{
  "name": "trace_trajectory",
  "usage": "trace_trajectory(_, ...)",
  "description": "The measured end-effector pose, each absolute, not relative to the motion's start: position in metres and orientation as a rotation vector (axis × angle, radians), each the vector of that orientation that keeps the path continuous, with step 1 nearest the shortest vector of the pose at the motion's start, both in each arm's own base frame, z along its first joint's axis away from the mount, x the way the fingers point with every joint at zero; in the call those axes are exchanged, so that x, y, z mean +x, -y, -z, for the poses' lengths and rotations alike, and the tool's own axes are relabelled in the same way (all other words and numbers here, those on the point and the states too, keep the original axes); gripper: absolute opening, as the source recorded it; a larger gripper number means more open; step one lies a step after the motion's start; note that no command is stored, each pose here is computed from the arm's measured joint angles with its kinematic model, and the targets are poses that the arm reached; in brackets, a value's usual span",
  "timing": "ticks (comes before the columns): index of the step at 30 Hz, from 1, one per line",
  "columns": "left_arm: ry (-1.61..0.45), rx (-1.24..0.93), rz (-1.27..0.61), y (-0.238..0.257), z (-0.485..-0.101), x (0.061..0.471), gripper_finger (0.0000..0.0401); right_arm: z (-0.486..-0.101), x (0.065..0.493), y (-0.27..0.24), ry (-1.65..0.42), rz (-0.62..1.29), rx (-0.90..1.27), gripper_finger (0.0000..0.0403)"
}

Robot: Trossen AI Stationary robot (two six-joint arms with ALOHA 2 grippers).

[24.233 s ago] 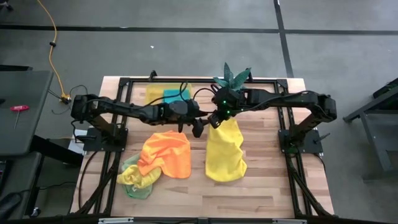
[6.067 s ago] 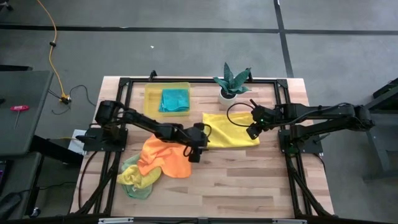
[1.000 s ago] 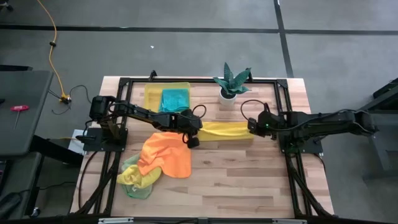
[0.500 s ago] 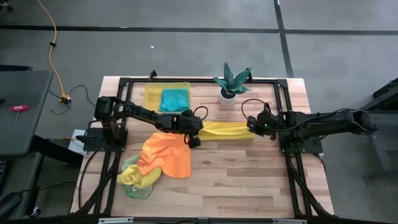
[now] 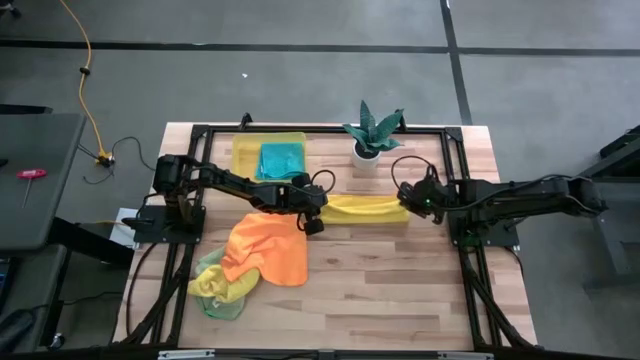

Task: Fold microfiber towels
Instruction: Fold the right yellow microfiber cloth

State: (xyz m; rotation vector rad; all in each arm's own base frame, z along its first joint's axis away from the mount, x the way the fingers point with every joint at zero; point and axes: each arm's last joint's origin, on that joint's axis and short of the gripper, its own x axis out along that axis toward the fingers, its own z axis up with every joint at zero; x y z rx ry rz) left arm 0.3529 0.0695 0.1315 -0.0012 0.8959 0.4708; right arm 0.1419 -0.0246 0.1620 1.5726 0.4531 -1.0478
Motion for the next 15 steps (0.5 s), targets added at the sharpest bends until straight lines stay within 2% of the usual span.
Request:
trace_trajectory(6, -0.89, -0.002, -0.472, -0.07, -0.132, 0.353, 0.0069, -0.171, 0.143, 0.027, -0.305, 1.015, 1.588, 0.016)
trace_trajectory(15, -0.898, 0.07, -0.523, -0.072, -0.132, 0.353, 0.0084, -0.184, 0.134, 0.027, -0.185, 0.964, 1.588, 0.0163)
